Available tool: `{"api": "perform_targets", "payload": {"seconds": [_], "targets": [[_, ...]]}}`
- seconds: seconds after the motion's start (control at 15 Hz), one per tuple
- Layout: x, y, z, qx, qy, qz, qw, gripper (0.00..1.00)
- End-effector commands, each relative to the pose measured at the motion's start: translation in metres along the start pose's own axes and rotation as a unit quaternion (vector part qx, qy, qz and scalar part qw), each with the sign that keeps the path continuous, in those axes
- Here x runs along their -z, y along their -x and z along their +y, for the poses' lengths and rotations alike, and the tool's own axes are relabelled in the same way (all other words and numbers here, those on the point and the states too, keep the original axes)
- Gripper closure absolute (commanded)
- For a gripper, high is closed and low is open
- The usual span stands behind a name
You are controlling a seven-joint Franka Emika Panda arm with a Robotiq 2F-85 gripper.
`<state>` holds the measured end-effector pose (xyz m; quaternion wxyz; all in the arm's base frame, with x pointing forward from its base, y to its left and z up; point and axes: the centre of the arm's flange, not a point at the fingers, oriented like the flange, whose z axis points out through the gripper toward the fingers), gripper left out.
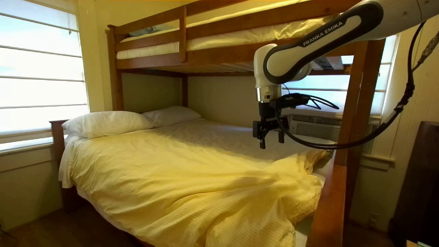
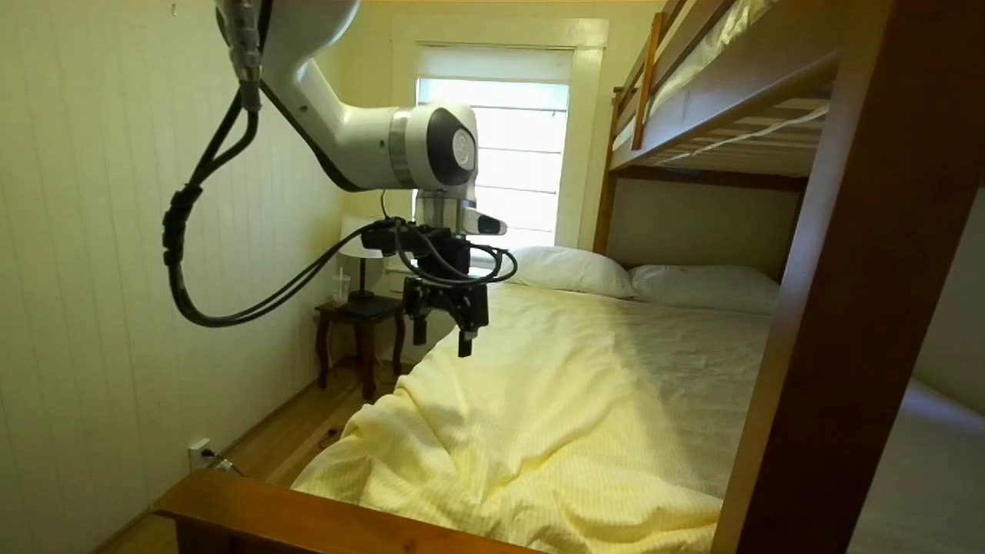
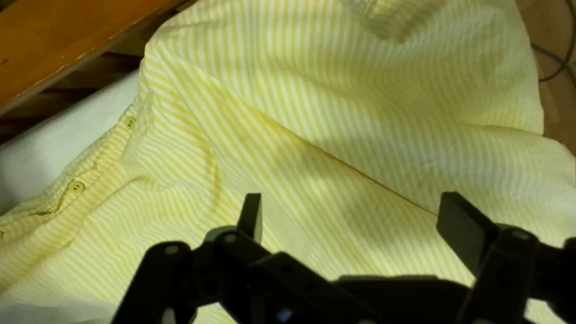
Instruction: Straighten the yellow blanket
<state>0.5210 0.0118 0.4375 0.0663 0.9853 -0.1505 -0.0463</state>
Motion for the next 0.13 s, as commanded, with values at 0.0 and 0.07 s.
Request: {"api": "perform_targets", "payload": {"seconds": [0.0,0.07], "targets": [[0.0004,0.0001,0.0001,0.002,0.0,0.0,1.0,0.0],[0.0004,0.0001,0.0,0.003,0.0,0.001,1.0,0.0]]}}
